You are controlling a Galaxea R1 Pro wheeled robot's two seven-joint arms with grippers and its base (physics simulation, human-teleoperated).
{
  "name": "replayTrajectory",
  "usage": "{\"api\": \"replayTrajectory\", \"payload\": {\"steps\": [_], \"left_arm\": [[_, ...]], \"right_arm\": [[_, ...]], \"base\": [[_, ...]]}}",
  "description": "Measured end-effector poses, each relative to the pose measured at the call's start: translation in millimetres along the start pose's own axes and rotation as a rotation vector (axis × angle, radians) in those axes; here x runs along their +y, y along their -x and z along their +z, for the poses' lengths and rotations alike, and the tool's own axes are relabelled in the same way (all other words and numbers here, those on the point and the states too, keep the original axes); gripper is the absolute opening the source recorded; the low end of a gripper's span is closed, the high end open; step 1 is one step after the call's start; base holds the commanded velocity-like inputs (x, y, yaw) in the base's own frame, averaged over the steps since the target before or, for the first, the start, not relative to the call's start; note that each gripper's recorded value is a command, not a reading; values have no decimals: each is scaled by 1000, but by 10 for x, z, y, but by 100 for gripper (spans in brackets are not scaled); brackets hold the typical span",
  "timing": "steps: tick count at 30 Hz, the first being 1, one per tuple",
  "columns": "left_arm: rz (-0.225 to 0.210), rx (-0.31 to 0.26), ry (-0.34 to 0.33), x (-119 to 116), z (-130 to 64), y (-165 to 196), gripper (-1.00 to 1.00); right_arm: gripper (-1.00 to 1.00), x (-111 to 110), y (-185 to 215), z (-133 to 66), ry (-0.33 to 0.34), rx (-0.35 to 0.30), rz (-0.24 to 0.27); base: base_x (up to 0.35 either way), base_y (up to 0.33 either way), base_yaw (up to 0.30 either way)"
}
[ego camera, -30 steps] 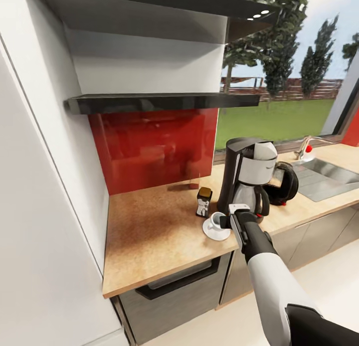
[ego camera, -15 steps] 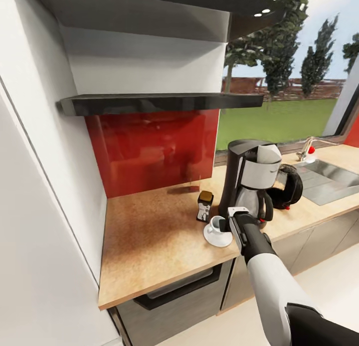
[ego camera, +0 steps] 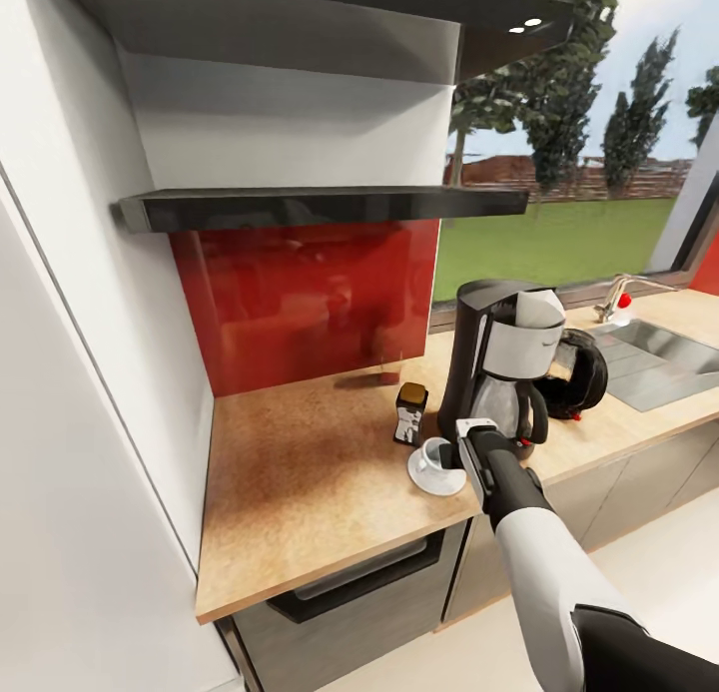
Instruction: Set up a coffee station on the kitchen countertop: keep the coffee maker on the countertop, move the bottle of coffee from the kitchen shelf to the counter next to the coffee maker, place a paper coffee filter on top of the coffee maker, put the saucer next to the coffee maker with the coffee cup on the saucer, and place the electric kettle next to the coffee maker.
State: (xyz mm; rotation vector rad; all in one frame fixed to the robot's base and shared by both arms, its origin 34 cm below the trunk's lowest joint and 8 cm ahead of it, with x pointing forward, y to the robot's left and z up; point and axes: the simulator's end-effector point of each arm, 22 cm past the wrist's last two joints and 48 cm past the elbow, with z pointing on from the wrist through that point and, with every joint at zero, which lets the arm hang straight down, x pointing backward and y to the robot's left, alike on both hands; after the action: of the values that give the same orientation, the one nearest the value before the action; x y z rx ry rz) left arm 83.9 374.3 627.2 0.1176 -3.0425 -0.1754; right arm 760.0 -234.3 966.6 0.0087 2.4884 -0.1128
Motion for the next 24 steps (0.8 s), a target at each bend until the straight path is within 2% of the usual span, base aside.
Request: {"api": "replayTrajectory", "payload": {"steps": [4, 6, 24], "left_arm": [[0, 0, -1, -4, 0, -1, 100], [0, 0, -1, -9, 0, -1, 100], [0, -1, 0, 0, 0, 0, 100]], "right_arm": [[-100, -26, -6, 0, -13, 3, -14], [-100, -84, -2, -4, -40, 1, -41], [-100, -67, -121, 47, -40, 31, -57]], "base": [[15, 0, 0], [105, 0, 0], [13, 0, 0]]}}
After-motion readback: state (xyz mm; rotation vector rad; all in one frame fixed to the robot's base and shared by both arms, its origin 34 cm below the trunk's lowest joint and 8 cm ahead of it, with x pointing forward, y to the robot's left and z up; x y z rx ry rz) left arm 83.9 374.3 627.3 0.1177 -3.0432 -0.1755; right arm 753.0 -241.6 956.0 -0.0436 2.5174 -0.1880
